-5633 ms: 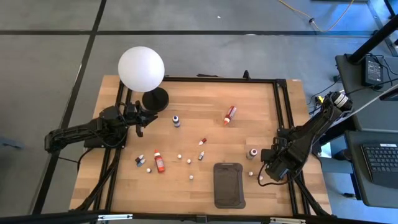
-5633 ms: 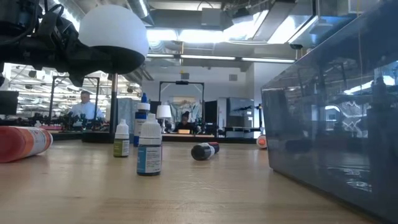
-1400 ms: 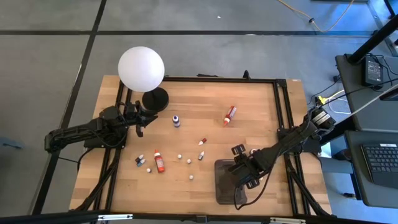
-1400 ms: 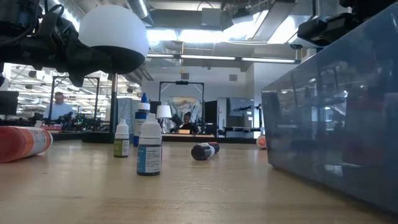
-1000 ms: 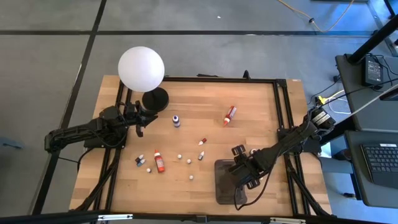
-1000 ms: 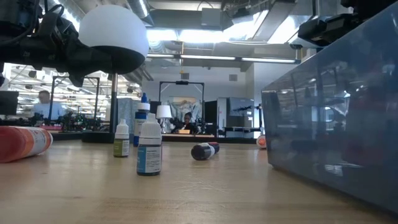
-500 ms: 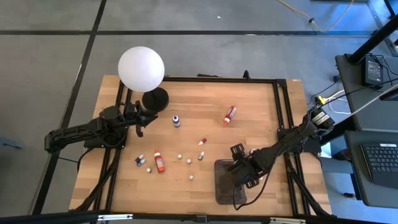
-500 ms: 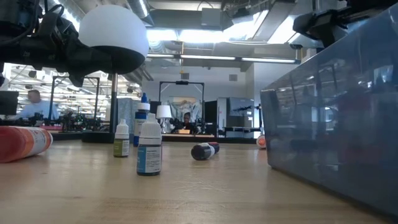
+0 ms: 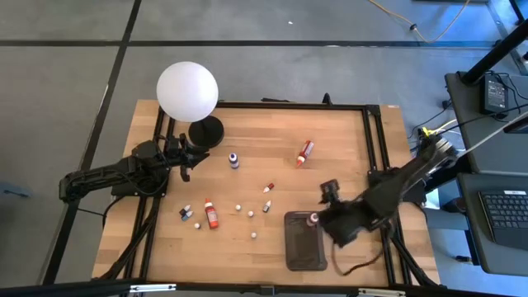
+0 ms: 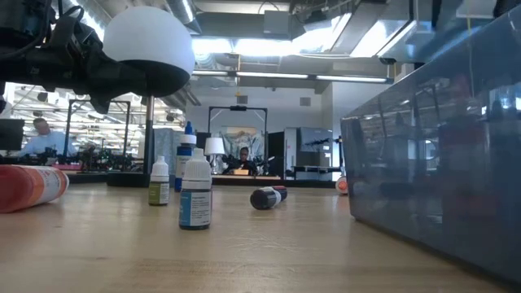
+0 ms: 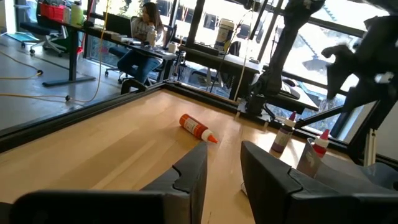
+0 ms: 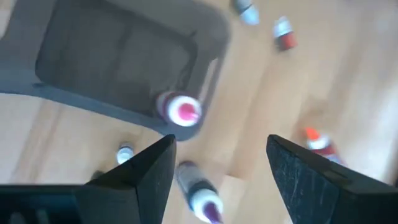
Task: Pick & Place food coloring
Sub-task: Put the large purple food coloring bottle into the black bin
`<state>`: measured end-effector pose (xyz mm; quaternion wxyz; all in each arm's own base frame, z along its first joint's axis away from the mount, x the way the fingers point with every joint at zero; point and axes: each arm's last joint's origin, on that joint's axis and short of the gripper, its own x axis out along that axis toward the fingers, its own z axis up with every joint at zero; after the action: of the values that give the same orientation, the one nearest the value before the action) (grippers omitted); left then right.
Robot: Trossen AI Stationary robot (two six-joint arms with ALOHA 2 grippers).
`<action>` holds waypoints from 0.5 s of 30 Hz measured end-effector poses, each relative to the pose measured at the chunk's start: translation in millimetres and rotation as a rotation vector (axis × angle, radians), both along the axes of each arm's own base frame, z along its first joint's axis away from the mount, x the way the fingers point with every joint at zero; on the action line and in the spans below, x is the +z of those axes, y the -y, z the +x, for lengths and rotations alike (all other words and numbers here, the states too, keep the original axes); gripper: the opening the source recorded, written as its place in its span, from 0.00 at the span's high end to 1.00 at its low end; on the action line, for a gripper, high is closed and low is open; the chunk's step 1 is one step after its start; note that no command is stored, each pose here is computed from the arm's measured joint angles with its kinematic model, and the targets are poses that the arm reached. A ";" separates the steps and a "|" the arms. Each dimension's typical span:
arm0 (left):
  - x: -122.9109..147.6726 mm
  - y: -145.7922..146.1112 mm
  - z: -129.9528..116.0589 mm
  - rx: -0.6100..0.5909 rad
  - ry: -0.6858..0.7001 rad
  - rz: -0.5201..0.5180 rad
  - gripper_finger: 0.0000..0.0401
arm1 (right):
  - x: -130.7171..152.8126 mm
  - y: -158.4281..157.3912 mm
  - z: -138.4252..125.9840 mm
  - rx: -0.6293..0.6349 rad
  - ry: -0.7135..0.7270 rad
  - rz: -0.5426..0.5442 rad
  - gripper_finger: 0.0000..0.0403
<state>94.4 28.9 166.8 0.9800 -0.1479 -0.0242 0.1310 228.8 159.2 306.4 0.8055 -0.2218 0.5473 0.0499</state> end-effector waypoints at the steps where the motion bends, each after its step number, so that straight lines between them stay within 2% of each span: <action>1: -0.1 0.0 0.0 0.000 0.000 0.000 0.76 | 6.5 4.8 -7.7 -0.002 0.036 -0.006 0.37; 7: 0.0 0.0 0.0 0.000 0.000 0.000 0.77 | 23.1 27.2 -43.4 -0.111 0.145 0.090 0.37; 11: 0.0 0.0 0.0 0.000 0.000 0.000 0.77 | 11.3 40.5 -60.5 -0.162 0.143 0.128 0.37; 15: 0.0 0.0 0.0 0.000 0.000 0.000 0.77 | -13.6 44.1 -64.3 -0.198 0.197 0.174 0.37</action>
<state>94.4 28.9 166.9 0.9800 -0.1479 -0.0241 0.1311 164.4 115.1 292.8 0.8725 -0.1000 0.4783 -0.0044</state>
